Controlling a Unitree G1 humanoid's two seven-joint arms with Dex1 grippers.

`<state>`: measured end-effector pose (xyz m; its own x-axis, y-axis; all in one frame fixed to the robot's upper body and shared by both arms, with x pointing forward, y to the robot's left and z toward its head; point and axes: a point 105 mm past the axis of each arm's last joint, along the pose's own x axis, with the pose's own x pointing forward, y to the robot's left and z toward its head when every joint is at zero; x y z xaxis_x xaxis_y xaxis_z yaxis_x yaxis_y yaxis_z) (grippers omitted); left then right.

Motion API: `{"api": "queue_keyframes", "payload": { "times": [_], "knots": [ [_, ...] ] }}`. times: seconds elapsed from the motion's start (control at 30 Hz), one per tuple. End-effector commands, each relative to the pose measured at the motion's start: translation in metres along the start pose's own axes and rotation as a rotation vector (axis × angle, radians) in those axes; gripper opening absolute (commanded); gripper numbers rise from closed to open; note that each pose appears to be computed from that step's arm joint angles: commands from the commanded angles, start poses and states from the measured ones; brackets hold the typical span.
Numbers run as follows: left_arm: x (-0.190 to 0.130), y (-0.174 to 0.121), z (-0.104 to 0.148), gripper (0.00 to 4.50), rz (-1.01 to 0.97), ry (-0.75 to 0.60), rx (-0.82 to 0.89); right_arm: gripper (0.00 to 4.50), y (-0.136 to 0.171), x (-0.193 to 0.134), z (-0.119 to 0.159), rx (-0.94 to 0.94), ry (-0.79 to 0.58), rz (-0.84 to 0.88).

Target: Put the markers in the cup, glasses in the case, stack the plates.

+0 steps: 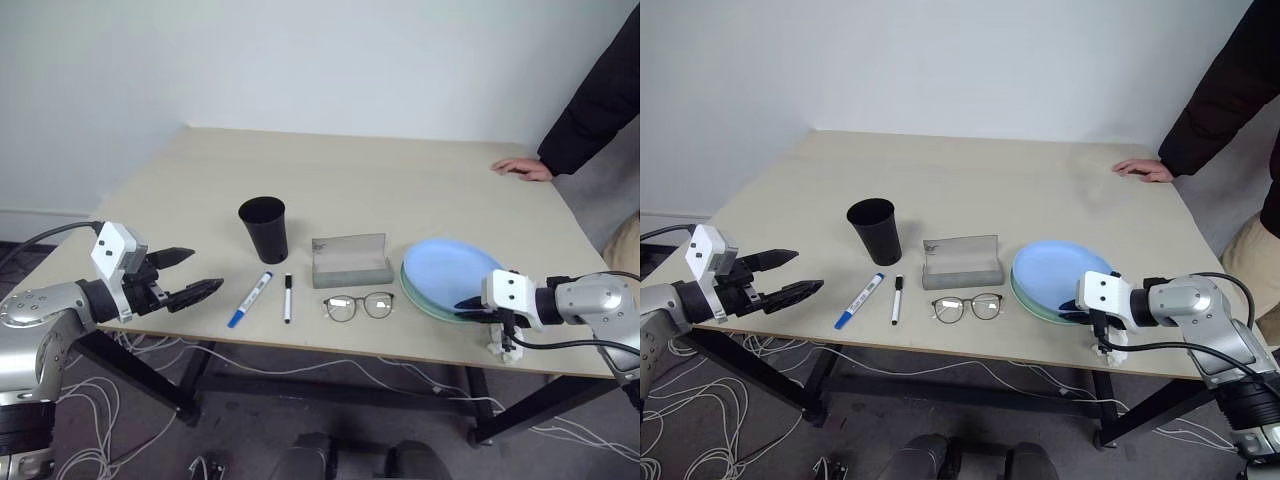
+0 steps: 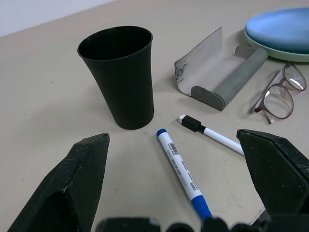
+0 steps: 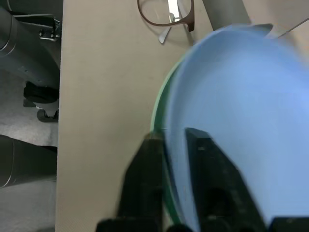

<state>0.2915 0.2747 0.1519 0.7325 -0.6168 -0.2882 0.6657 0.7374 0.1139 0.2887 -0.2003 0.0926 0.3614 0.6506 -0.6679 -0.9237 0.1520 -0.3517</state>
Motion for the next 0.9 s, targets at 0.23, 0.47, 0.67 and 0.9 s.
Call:
{"api": "queue_keyframes", "payload": {
  "times": [0.23, 0.47, 0.67, 0.9],
  "knots": [
    [-0.001, 0.003, 0.017, 4.50, 0.006, -0.040, 0.045, 4.17, -0.026, -0.049, 0.042, 0.072, -0.182, -0.089],
    [0.000, 0.004, 0.015, 4.50, 0.003, -0.038, 0.043, 4.47, -0.019, -0.080, 0.011, 0.209, -0.080, -0.110],
    [0.000, 0.004, 0.013, 4.50, 0.001, -0.035, 0.040, 4.47, -0.007, -0.088, -0.013, 0.329, -0.024, -0.146],
    [0.002, 0.006, 0.016, 4.50, -0.006, -0.035, 0.048, 4.47, 0.014, -0.073, -0.036, 0.405, 0.033, -0.135]
  ]
}}
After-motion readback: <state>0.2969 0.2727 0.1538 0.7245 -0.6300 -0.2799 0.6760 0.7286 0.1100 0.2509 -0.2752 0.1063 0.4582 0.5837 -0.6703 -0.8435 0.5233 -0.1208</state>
